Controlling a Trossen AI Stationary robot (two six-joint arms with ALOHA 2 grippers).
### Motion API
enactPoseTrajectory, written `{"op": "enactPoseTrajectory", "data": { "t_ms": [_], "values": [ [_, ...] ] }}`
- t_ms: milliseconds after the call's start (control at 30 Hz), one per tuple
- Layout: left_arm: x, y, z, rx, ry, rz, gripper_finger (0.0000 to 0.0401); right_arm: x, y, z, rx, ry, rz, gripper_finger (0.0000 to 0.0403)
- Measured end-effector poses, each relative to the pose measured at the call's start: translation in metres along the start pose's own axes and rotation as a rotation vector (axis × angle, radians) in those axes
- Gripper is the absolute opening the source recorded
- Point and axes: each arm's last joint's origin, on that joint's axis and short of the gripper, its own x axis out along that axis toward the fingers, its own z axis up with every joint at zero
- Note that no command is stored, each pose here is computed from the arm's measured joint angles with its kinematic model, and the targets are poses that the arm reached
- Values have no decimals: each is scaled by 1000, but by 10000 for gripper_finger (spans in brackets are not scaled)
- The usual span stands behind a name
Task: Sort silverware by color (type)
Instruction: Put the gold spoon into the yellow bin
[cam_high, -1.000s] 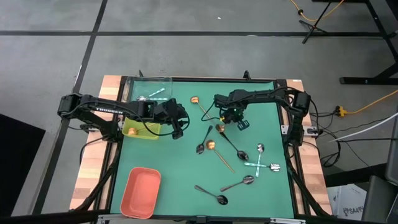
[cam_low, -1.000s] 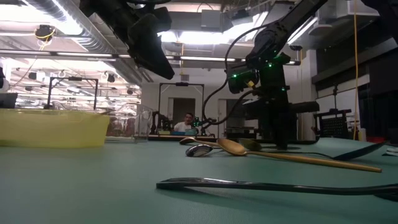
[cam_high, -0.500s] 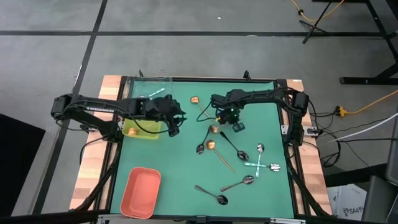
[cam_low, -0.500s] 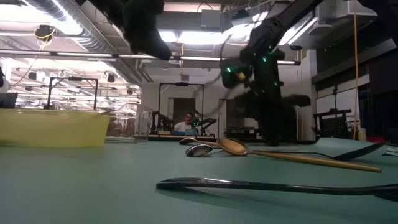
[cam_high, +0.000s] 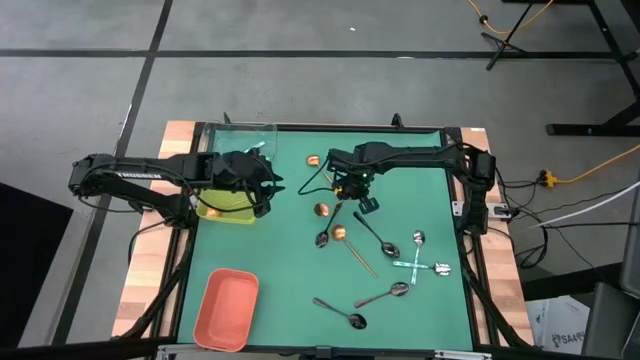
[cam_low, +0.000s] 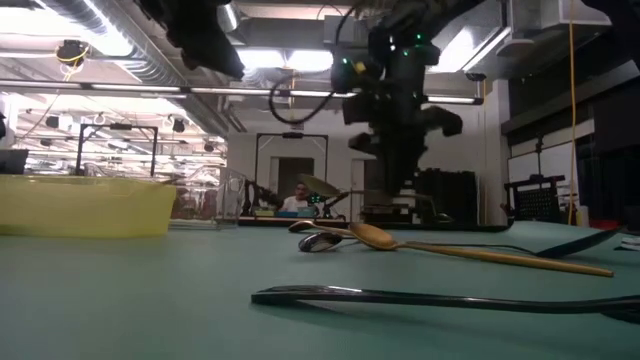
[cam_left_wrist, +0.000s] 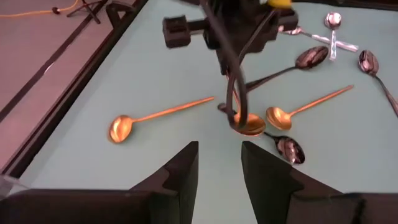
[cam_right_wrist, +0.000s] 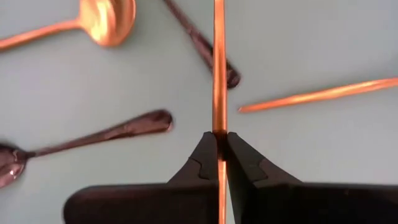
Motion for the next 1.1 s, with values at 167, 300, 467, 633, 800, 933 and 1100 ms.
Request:
{"op": "enactPoseTrajectory", "data": {
  "t_ms": [167,300,467,633,800,933,1100],
  "values": [
    [-3,0,-1,-48,5,-32,116,-4,4,12,-34,-41,-29,0],
    [-1,-2,-1,-54,22,-66,116,-4,4,13,-35,-49,-32,1],
    [6,-5,-3,-90,59,-111,116,-4,2,13,-36,-58,-41,2],
    [20,-13,-5,-81,93,-119,116,-4,3,13,-36,-57,-40,2],
    [39,-25,-4,-67,77,-142,116,-4,3,13,-36,-50,-43,1],
    [57,-31,2,-75,12,-162,116,-9,4,9,-14,0,-83,1],
    [81,-35,8,-93,-69,-165,116,-34,12,1,-5,21,-111,0]
  ]
}}
